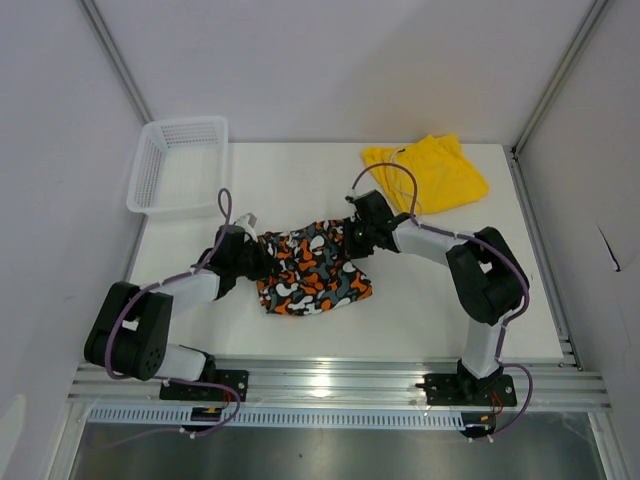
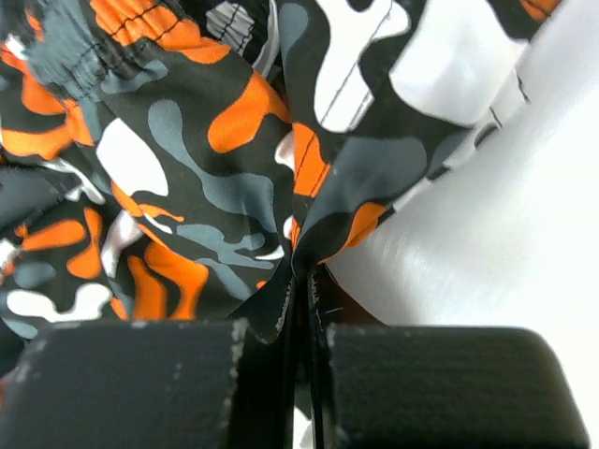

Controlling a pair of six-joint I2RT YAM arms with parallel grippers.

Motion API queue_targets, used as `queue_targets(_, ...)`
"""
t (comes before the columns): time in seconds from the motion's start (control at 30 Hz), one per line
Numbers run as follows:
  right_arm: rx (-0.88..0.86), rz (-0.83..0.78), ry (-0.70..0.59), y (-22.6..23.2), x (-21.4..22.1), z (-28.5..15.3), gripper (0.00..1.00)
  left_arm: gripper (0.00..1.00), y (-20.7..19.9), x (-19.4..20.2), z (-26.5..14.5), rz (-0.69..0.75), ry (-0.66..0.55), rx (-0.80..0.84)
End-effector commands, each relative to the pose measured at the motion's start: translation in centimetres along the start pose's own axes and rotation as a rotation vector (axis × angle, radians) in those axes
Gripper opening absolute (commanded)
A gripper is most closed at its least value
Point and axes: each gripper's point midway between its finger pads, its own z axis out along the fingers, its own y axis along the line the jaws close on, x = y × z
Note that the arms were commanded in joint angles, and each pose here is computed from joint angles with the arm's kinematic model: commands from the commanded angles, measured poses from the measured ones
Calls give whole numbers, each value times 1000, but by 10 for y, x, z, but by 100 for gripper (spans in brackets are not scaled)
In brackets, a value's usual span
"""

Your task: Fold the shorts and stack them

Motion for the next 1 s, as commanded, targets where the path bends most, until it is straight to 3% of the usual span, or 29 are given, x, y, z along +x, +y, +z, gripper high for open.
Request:
queue_targets(0.0,59,-55,-108,8,-47,-18,0,0,-32,-39,7,26,-92,-3)
queue_targets(0.4,107,5,-246,-29,-156,-61,0,0,-119,-104,40,-27,-177,46)
queue_targets(0.43,99,8,-252,-30,-161,-65,0,0,-144,-121,40,-19,-205,91)
queue_targets(0.6,120,11,-323,-46,-207,-95,0,0,-193,-135,72,-33,-198,161)
queue_targets(0.73,135,52,-392,-80,-241,-121,0,0,-233,-141,101,-29,-189,225)
queue_targets(0.77,135,61,-407,-86,-248,-126,0,0,-257,-157,99,-34,-221,280)
queue_targets(0.83,141,80,-455,-104,-269,-141,0,0,-259,-149,127,-41,-192,283)
queue_targets(0.87,138,86,-488,-107,-280,-151,0,0,-286,-170,123,-46,-235,347)
queue_targets(0.93,136,92,-542,-121,-295,-157,0,0,-286,-163,151,-60,-217,367)
queue_targets(0.97,142,105,-570,-133,-302,-166,0,0,-309,-181,146,-82,-257,429)
